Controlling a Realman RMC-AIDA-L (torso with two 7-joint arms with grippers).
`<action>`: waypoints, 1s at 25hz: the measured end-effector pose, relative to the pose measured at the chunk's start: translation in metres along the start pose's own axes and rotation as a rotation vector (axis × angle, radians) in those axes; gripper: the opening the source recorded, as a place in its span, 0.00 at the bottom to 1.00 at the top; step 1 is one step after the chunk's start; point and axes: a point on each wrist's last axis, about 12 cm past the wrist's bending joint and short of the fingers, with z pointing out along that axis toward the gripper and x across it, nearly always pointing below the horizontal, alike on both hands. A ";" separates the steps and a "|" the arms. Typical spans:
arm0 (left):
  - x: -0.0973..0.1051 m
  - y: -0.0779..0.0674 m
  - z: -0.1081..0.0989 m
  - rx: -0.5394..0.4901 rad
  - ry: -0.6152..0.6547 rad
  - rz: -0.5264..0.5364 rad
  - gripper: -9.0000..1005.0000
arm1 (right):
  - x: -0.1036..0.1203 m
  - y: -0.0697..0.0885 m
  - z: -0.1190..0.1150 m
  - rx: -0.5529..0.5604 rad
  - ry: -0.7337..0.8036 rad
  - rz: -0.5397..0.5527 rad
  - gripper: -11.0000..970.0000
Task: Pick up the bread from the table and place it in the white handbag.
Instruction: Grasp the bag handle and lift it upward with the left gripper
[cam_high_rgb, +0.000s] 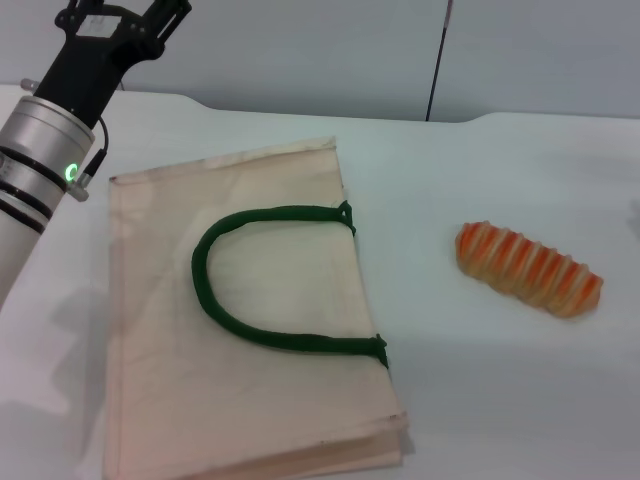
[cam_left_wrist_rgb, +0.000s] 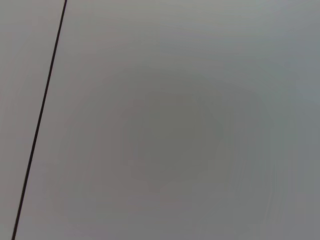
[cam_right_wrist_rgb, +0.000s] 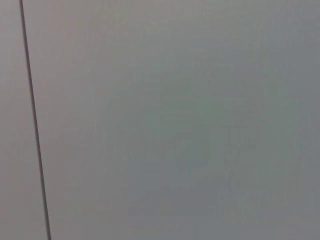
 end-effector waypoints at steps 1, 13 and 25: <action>0.000 0.000 0.000 0.000 0.000 0.000 0.88 | 0.000 0.000 0.000 0.000 0.000 0.000 0.92; 0.000 0.001 0.000 -0.001 -0.001 0.001 0.88 | 0.000 0.000 -0.001 0.001 0.001 0.000 0.92; -0.004 0.006 0.008 0.034 0.040 -0.206 0.88 | 0.000 -0.001 0.000 0.004 0.002 0.001 0.92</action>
